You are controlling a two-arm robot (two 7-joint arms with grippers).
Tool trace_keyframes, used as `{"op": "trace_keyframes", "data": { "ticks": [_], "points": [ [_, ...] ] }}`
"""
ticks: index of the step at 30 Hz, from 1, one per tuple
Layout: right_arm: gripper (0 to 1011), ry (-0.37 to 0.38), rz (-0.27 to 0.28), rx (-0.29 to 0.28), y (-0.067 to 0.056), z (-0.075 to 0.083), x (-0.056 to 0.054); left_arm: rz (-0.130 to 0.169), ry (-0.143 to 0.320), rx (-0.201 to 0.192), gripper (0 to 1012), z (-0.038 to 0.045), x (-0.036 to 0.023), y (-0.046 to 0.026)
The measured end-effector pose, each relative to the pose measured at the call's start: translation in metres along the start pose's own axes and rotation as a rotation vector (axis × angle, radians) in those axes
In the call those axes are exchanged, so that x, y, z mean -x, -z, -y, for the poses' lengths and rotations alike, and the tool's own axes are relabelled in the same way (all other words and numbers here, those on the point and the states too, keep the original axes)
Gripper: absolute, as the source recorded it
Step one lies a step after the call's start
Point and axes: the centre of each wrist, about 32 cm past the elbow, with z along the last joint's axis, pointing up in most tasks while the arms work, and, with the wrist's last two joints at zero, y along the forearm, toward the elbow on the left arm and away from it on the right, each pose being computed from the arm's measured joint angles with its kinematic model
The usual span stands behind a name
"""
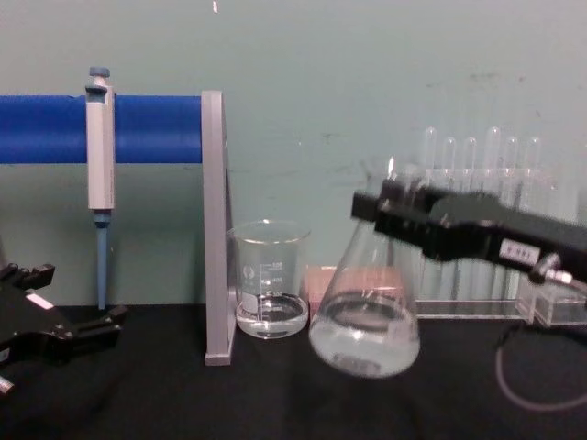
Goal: Grasp the erlenmeyer flask with one hand, shake it three times, then place it back.
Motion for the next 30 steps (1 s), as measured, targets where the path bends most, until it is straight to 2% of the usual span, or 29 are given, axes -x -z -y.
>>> {"op": "trace_keyframes", "data": {
  "ticks": [6,11,21,30],
  "points": [
    [450,0.117,0.043,-0.035,-0.021,0.004,0.007,0.0,0.0,0.0,1001,0.0,0.0,0.0],
    [450,0.184,0.064,-0.05,-0.03,0.007,0.014,0.0,0.0,0.0,1001,0.0,0.0,0.0],
    [449,0.287,0.089,-0.053,-0.035,0.011,0.024,0.0,0.0,0.0,1001,0.0,0.0,0.0],
    [449,0.285,0.086,-0.05,-0.033,0.009,0.03,0.0,0.0,0.0,1001,0.0,0.0,0.0]
  ]
}}
